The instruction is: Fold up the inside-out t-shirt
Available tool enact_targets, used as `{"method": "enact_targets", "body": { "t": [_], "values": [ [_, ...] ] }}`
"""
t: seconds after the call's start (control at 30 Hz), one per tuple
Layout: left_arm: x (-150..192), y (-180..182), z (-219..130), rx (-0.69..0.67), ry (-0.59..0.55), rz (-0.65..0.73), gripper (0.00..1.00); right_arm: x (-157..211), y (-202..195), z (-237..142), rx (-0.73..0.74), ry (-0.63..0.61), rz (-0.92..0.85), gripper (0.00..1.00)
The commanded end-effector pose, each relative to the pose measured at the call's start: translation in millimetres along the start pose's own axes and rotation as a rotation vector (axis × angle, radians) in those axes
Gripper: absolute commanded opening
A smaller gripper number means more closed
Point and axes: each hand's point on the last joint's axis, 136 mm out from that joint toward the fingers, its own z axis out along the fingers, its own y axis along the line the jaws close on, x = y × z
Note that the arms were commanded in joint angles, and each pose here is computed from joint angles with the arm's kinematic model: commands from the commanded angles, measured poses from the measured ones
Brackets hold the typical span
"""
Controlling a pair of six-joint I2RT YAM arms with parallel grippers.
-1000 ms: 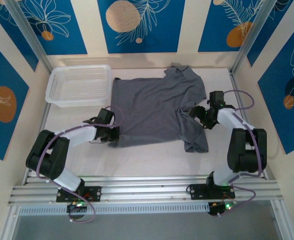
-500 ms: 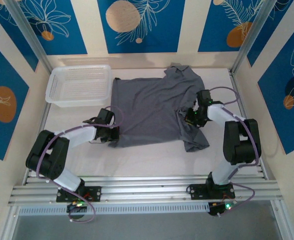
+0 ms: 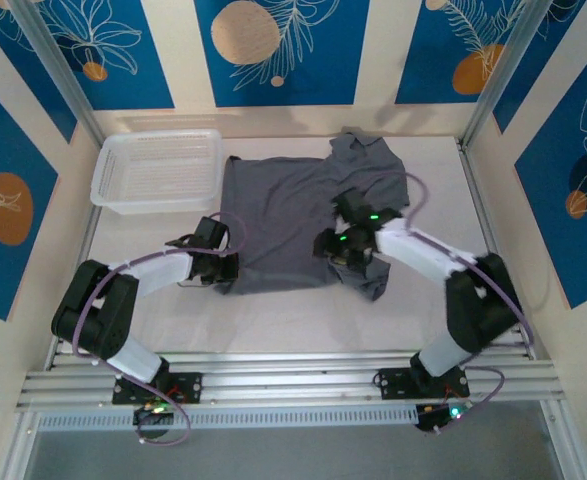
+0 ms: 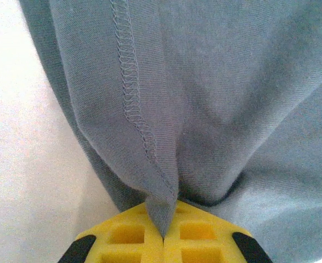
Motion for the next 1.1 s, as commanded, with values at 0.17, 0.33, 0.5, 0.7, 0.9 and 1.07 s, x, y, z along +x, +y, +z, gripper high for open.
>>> {"method": "enact_targets", "body": {
  "t": [0.17, 0.33, 0.5, 0.7, 0.9, 1.07],
  "values": [
    [2, -2, 1, 0.025, 0.015, 0.004, 0.00, -55, -111, -26, 0.016, -0.135, 0.349, 0.41],
    [3, 0, -1, 0.015, 0.010, 0.000, 0.00, -25, -100, 6, 0.036, 0.019, 0.310, 0.64],
    [4, -1, 0, 0.017, 0.019, 0.002, 0.00, -6, -84, 24, -0.032, 0.092, 0.335, 0.31],
    [2, 0, -4, 0.008, 0.009, 0.007, 0.00, 38, -13, 7, -0.085, 0.081, 0.233, 0.00],
    [-1, -4, 0, 0.017, 0.016, 0.012, 0.00, 108, 71, 53, -0.084, 0.261, 0.006, 0.18],
    [-3, -7, -2, 0.023, 0.007, 0.017, 0.00, 65, 65, 3, -0.129, 0.099, 0.010, 0.65]
  ]
}}
